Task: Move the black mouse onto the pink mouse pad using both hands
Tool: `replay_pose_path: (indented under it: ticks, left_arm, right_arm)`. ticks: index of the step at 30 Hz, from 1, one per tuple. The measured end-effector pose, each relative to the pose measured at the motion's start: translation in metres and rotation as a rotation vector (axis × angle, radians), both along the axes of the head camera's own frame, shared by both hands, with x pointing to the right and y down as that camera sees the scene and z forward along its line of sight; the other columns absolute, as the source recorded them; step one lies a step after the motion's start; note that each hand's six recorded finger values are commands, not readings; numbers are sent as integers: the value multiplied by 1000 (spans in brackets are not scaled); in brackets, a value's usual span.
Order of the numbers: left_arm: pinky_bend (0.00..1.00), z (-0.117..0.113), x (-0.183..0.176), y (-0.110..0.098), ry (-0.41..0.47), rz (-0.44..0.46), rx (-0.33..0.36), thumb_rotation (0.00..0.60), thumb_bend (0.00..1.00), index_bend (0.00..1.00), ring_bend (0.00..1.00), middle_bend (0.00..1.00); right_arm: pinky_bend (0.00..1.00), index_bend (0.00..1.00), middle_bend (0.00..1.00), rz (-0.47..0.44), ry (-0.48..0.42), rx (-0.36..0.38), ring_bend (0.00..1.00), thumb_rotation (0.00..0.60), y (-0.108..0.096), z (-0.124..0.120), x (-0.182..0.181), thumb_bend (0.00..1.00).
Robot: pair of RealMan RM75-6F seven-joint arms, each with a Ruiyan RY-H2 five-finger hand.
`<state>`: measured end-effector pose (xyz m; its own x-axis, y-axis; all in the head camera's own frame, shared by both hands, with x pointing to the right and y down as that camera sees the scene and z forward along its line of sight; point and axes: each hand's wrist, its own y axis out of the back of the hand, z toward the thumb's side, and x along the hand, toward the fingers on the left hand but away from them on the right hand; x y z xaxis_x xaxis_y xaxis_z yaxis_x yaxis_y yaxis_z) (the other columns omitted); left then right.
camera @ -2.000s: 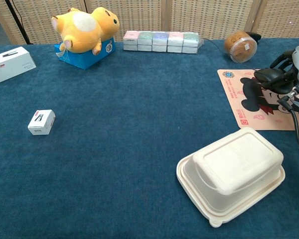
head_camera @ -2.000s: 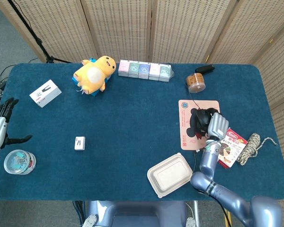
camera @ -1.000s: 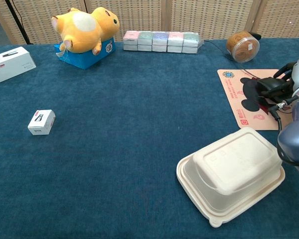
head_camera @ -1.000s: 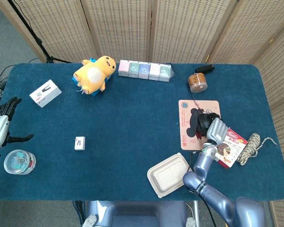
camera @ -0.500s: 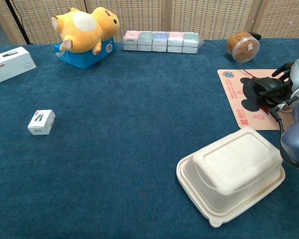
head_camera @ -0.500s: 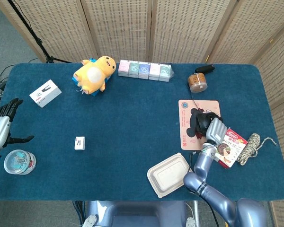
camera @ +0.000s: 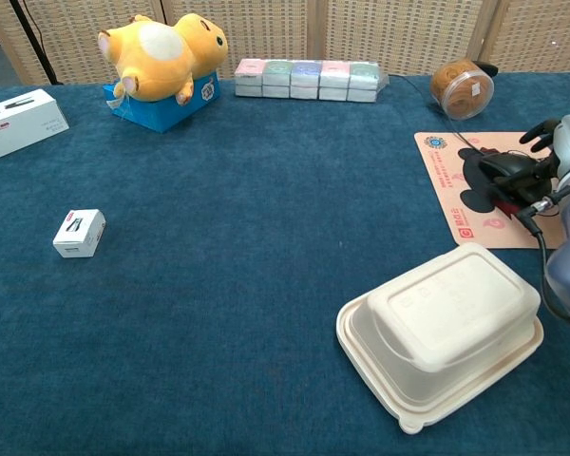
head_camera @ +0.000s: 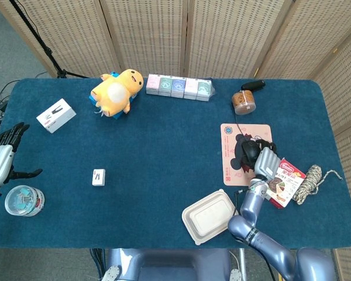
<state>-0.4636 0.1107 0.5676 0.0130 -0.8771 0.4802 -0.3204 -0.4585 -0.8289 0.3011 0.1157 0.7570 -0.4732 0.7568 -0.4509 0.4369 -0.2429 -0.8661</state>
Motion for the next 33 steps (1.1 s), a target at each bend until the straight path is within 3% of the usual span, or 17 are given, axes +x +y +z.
replay_pose_path:
  ticks: [13, 20, 25, 28, 31, 33]
  left_arm:
    - [0, -2, 1, 1, 5, 2, 6, 600, 47, 0, 0, 0]
    - [0, -4, 4, 3, 8, 16, 11, 600, 47, 0, 0, 0]
    - [0, -8, 5, 8, 9, 25, 27, 600, 47, 0, 0, 0]
    - [0, -12, 5, 14, 3, 31, 37, 600, 48, 0, 0, 0]
    - [0, -15, 2, 23, -8, 31, 46, 600, 47, 0, 0, 0]
    - [0, -18, -1, 32, -17, 25, 53, 600, 47, 0, 0, 0]
  right_arm:
    - [203, 227, 207, -38, -60, 59, 81, 600, -2, -23, -20, 733]
    - [187, 227, 207, -120, -124, 148, 80, 600, -12, -64, -34, 732]
    - [142, 223, 196, -232, -108, 202, 60, 600, -20, -101, -21, 727]
    - [52, 183, 138, -315, -74, 207, 12, 600, -19, -122, -4, 659]
    - [0, 106, 50, -396, -36, 176, 0, 600, -13, -141, 16, 516]
    - [0, 30, 6, -454, -6, 136, 0, 600, -6, -153, 31, 300]
